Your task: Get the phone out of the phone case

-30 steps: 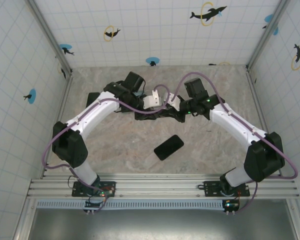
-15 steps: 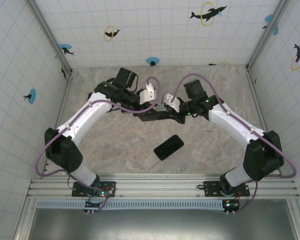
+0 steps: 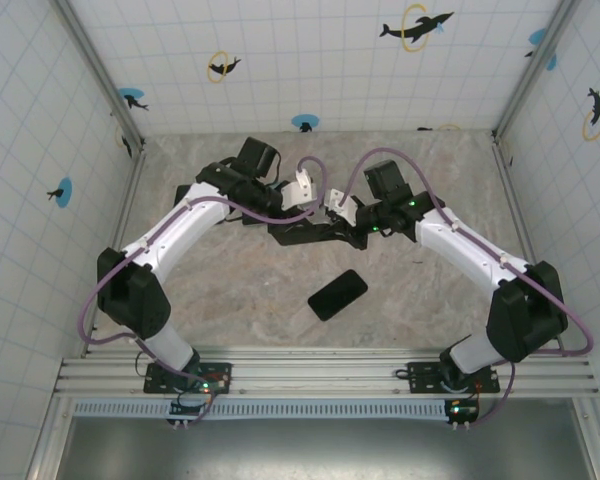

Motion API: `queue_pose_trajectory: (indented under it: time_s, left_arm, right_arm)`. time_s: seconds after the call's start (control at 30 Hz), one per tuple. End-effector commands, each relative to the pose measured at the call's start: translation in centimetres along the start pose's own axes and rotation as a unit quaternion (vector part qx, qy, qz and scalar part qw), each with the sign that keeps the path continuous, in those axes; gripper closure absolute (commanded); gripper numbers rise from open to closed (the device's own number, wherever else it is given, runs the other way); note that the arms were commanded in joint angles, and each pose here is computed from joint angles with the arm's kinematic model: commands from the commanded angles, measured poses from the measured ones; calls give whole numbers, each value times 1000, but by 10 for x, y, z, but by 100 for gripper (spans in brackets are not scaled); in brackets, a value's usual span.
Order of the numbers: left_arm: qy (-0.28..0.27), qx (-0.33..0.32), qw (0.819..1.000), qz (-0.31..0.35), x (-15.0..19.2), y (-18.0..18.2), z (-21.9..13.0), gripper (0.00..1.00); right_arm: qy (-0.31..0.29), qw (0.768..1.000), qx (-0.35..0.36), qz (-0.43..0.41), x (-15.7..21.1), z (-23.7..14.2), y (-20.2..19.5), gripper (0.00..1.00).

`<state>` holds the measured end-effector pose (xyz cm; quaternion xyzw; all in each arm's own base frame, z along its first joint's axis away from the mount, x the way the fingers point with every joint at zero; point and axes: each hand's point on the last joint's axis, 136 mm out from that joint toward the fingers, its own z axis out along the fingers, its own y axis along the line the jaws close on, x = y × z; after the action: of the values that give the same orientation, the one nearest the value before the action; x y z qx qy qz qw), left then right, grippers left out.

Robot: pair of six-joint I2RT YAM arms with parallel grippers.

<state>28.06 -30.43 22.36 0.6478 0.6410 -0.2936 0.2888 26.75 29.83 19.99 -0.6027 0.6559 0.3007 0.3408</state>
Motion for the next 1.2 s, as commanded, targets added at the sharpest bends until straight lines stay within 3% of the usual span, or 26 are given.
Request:
queue_pose_trajectory:
  time_s: [0.0, 0.3, 0.5, 0.63, 0.77, 0.93, 1.07, 1.17]
  left_arm:
    - [-8, 10, 1000, -3, -3, 1, 2, 61]
    - [39, 9, 999, -19, 20, 0, 10, 59]
    - [-2, 11, 1000, -4, 0, 0, 4, 65]
    - [22, 26, 999, -27, 10, 0, 10, 73]
    - [20, 25, 999, -33, 3, 5, 8, 78]
    - [-13, 17, 999, -26, -18, 7, -1, 84]
    - [-29, 10, 999, -21, -26, 7, -5, 91]
    - [-37, 6, 999, -24, -31, 8, -8, 94]
  right_arm:
    - [-35, 999, -3, -19, -22, -3, 0, 100]
    - [-57, 998, -6, -9, -30, -5, -1, 100]
    - [-37, 999, -10, -14, -25, -1, 1, 100]
    - [-42, 999, -1, -20, -29, -2, -1, 100]
    - [-42, 999, 3, -23, -26, -2, -1, 96]
    - [-41, 999, 8, -26, -22, 0, -1, 82]
    - [-42, 999, 10, -25, -20, -1, -1, 82]
    - [-43, 999, 15, -26, -18, -1, -2, 76]
